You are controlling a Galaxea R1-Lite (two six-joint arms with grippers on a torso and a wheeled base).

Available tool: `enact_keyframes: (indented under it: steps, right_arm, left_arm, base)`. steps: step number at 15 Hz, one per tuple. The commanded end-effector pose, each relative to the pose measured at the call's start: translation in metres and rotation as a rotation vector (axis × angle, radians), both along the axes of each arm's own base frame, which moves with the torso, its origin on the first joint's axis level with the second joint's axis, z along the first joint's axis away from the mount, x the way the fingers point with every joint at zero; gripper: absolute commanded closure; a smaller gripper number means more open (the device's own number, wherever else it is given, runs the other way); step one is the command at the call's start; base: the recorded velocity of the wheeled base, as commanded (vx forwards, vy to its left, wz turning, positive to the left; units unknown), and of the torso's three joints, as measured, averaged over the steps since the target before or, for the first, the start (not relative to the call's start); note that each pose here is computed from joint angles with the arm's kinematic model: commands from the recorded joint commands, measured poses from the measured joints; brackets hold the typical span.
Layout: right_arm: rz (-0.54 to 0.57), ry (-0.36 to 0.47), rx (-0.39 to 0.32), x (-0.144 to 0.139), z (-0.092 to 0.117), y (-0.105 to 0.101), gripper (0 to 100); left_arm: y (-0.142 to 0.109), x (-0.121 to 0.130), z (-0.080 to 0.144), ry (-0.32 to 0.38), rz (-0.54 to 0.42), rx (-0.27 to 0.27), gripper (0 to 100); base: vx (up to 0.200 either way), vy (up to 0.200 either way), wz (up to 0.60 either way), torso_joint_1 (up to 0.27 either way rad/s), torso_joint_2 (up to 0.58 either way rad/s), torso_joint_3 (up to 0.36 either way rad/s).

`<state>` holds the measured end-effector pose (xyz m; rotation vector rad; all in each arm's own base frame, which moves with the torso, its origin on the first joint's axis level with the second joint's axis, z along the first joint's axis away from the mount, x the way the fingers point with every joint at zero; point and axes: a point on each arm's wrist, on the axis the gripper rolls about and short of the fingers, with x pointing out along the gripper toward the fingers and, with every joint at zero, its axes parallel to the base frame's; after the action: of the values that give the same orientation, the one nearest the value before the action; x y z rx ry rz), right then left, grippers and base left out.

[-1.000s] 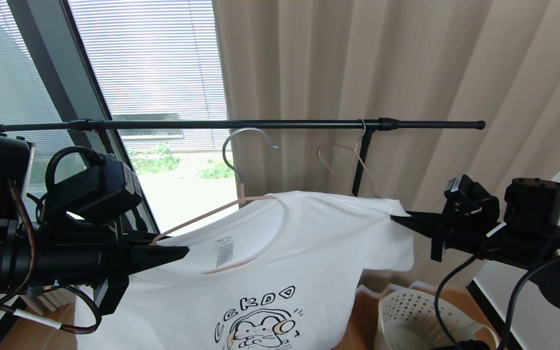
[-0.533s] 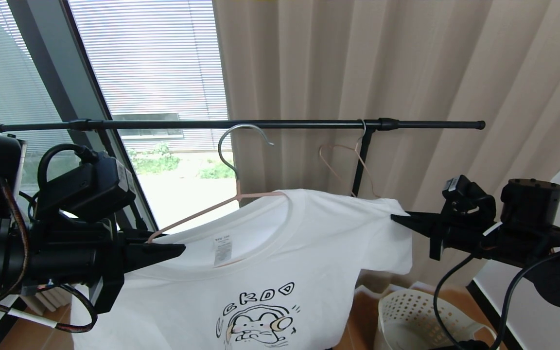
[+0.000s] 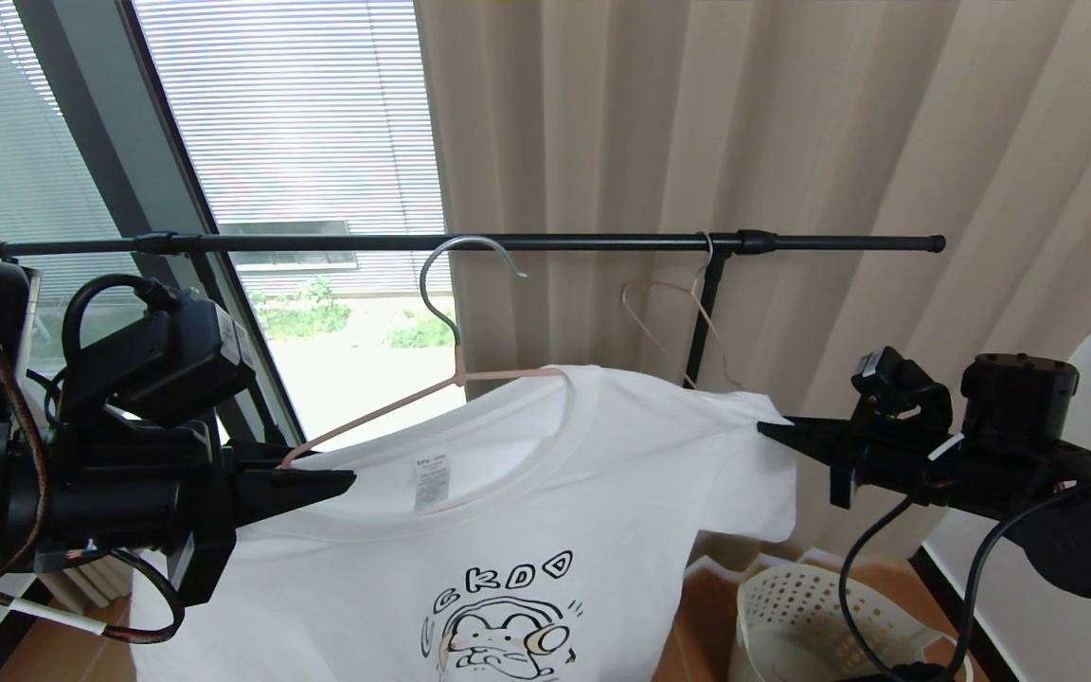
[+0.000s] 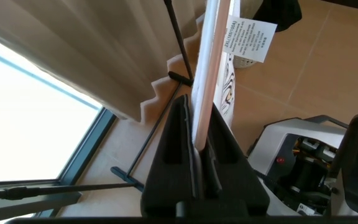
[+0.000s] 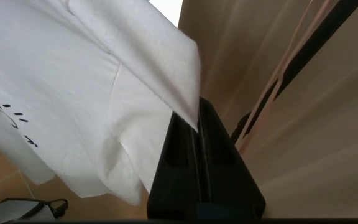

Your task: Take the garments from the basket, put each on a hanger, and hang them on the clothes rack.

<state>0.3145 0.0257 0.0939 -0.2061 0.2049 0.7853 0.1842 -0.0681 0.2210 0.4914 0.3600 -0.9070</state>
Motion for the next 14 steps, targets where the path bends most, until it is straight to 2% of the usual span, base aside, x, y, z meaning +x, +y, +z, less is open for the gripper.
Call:
enact_keyframes:
  steps: [1, 7, 8, 10, 12, 14]
  right_arm:
    - [0.0, 0.01, -0.001, 0.001, -0.003, 0.0, 100]
    - [0.008, 0.024, -0.008, -0.004, -0.007, 0.002, 100]
    - [0.018, 0.014, -0.031, -0.007, -0.009, 0.002, 0]
    - [0.033, 0.003, -0.057, -0.01, -0.012, 0.003, 0]
    - [0.082, -0.05, -0.125, -0.018, -0.016, 0.003, 0]
    - [0.112, -0.086, -0.131, -0.023, -0.009, 0.003, 0]
  left_arm:
    - [0.001, 0.0, 0.0, -0.002, 0.003, -0.001, 100]
    - [0.0, 0.001, 0.0, 0.002, 0.004, -0.001, 100]
    - [0.0, 0.001, 0.0, 0.012, 0.011, -0.009, 100]
    - [0.0, 0.001, 0.0, 0.015, 0.014, -0.013, 100]
    - [0.0, 0.001, 0.0, 0.016, 0.016, -0.012, 100]
    - [0.0, 0.001, -0.002, 0.022, 0.017, -0.011, 100]
  base:
    - [0.0, 0.0, 0.0, 0.0, 0.0, 0.0]
    - [0.0, 0.0, 0.0, 0.0, 0.0, 0.0]
    - [0.0, 0.0, 0.0, 0.0, 0.0, 0.0]
    - [0.0, 0.0, 0.0, 0.0, 0.0, 0.0]
    - [0.0, 0.0, 0.0, 0.0, 0.0, 0.0]
    - [0.0, 0.0, 0.0, 0.0, 0.0, 0.0]
